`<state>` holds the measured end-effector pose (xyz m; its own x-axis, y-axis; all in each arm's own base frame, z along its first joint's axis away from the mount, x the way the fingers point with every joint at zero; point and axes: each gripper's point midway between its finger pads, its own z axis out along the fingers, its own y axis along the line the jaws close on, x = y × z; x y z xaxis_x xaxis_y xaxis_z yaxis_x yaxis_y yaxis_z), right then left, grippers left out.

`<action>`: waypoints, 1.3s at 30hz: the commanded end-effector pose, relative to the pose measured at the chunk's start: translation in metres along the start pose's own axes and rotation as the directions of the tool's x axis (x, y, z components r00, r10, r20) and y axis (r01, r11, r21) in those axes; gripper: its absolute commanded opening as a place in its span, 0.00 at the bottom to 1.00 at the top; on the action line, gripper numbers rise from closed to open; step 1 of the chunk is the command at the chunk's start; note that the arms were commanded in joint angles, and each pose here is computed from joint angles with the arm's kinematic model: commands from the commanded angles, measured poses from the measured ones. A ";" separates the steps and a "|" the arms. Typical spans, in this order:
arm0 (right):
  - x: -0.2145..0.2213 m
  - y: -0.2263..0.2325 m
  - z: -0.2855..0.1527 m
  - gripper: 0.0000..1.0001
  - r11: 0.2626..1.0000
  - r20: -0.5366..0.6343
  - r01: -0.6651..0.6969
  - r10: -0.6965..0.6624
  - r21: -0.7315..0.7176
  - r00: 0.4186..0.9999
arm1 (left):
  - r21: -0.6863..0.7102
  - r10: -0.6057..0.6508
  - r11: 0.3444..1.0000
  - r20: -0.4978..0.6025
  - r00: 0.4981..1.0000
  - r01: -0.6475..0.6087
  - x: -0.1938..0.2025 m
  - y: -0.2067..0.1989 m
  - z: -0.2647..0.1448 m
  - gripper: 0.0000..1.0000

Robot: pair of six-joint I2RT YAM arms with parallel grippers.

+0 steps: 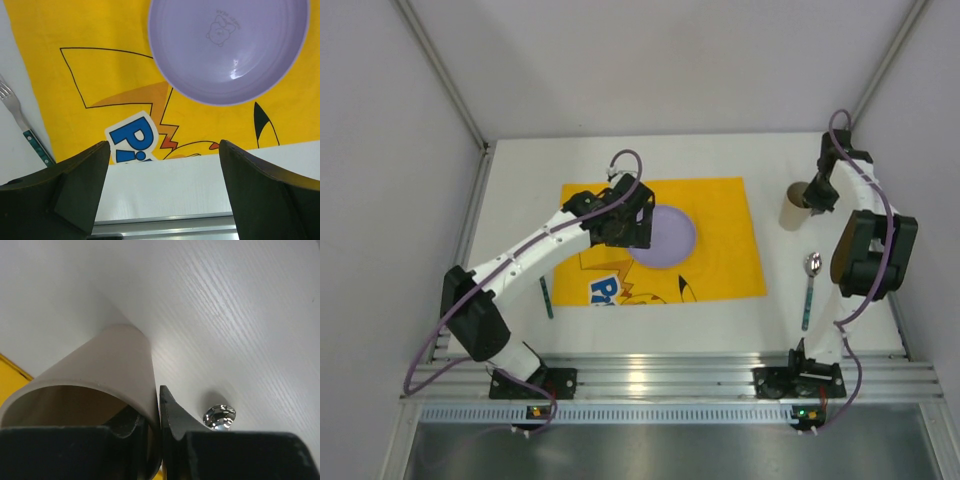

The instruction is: Set the dinner table for one person

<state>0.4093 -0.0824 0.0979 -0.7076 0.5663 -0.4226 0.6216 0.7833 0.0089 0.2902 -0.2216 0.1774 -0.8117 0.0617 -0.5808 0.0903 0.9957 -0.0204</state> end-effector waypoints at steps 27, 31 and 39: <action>0.021 0.217 -0.061 0.01 0.945 0.242 0.315 -0.285 -0.092 0.927 | -0.094 -0.271 0.958 0.004 0.963 0.270 0.032 0.119 -0.039 0.96; 0.045 0.211 -0.045 0.11 0.941 0.162 0.326 -0.309 -0.092 0.937 | -0.214 -0.355 0.917 -0.049 0.934 0.337 0.059 0.147 -0.036 0.98; 0.038 0.205 -0.075 0.87 0.927 0.214 0.353 -0.322 -0.127 0.922 | -0.300 -0.488 0.843 -0.079 0.869 0.446 0.091 0.181 -0.003 0.98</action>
<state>0.4808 0.1151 0.0889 -0.8492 0.2180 -0.4810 0.2969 0.9503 -0.0935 0.2287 -0.0482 0.1309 -0.8287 -0.3568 -0.4312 -0.3899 0.9208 -0.0124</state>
